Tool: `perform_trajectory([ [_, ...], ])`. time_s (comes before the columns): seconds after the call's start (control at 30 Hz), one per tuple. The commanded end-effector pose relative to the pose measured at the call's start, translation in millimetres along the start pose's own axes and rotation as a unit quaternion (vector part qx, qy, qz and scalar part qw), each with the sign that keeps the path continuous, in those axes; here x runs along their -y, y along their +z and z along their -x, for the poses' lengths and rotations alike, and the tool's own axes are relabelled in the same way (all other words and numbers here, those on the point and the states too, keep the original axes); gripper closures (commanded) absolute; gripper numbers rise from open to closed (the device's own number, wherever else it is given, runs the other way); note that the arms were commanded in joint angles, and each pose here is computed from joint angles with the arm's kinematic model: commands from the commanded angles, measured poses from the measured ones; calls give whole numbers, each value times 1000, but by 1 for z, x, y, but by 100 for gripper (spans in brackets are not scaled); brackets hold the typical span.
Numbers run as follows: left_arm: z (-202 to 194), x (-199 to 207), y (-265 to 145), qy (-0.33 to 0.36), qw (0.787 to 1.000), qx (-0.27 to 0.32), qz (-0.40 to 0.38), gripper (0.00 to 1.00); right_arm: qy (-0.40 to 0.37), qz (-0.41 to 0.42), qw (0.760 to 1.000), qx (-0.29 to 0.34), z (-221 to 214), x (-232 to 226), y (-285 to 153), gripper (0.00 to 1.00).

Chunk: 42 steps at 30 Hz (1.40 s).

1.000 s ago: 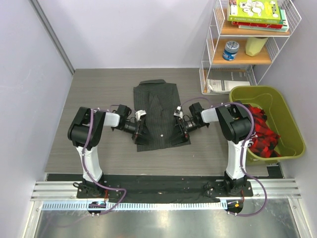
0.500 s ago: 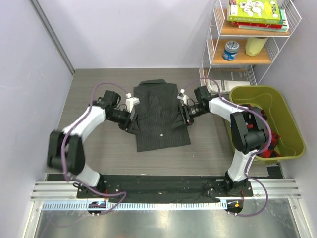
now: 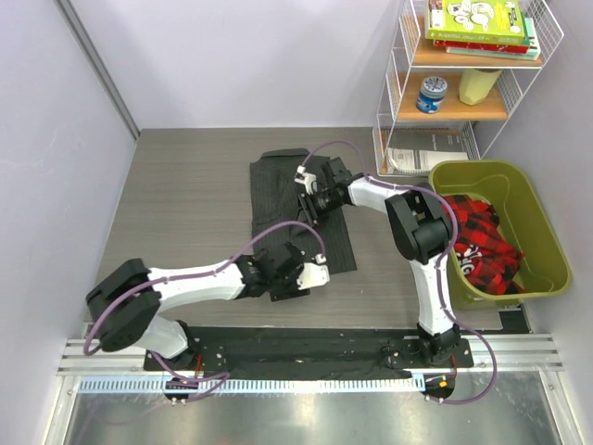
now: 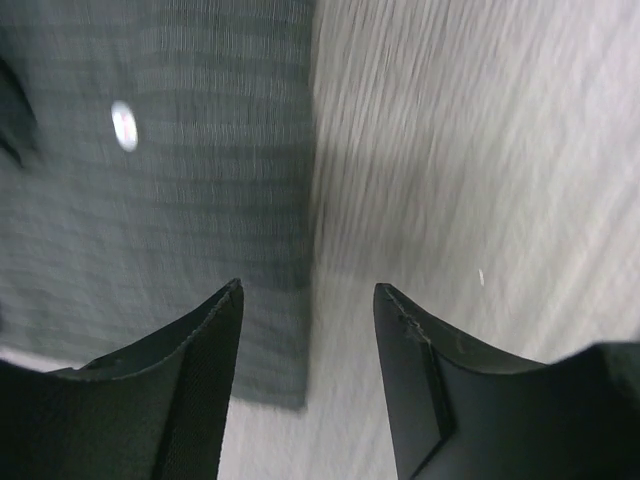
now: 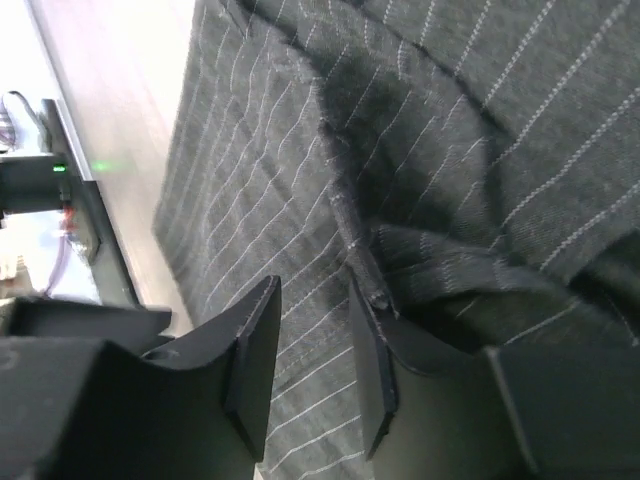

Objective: Fold and stack the long sleeve shirts
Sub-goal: Fold the shirt

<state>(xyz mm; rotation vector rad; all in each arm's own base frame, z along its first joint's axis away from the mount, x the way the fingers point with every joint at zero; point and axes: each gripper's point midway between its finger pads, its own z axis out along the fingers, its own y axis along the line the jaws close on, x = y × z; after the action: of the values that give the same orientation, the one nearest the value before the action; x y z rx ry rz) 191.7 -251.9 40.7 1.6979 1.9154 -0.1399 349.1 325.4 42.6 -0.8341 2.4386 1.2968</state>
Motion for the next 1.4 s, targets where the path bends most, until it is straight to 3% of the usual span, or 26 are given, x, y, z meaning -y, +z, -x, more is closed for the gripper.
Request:
perform_trajectory([
  [0.0, 31, -28, 12, 42, 992, 26, 117, 45, -14, -43, 999, 9, 5, 28, 6, 60],
  [0.2, 5, -25, 38, 104, 984, -33, 142, 53, 8, -51, 999, -11, -17, 41, 12, 61],
  [0.3, -6, -24, 40, 121, 981, -50, 141, 72, 2, -51, 999, -18, -25, 42, 12, 61],
  [0.33, -4, -22, 38, 120, 983, -47, 133, 86, 4, -51, 998, -21, -29, 40, 12, 61],
  [0.43, 3, -8, 21, 111, 990, -32, 83, 100, 6, -46, 999, -22, -32, 33, 8, 61],
  [0.5, 26, -4, 0, 101, 993, 6, 56, 100, 1, -37, 999, -13, -26, 19, 2, 59],
  [0.53, 22, 15, -9, 99, 995, 4, -2, 100, 13, -19, 1000, -9, -21, 7, -1, 58],
  [0.6, 41, 22, -31, 85, 995, 37, -33, 100, 5, -3, 1000, 4, -4, -16, -14, 50],
  [0.63, 34, 42, -41, 81, 992, 28, -92, 100, -2, 3, 1000, 10, 10, -30, -23, 47],
  [0.8, 44, 77, -88, 41, 977, 39, -204, 100, -86, -2, 996, 31, 52, -62, -57, 31],
  [1.1, 73, 65, -148, -6, 948, 62, -312, 100, -120, -63, 990, 43, 92, 0, -68, 30],
  [1.3, 99, 14, -139, -57, 942, 76, -321, 100, -132, -78, 988, 25, 90, 39, -43, 37],
  [1.37, 94, -6, -124, -80, 941, 56, -325, 100, -133, -83, 988, 11, 80, 51, -38, 41],
])
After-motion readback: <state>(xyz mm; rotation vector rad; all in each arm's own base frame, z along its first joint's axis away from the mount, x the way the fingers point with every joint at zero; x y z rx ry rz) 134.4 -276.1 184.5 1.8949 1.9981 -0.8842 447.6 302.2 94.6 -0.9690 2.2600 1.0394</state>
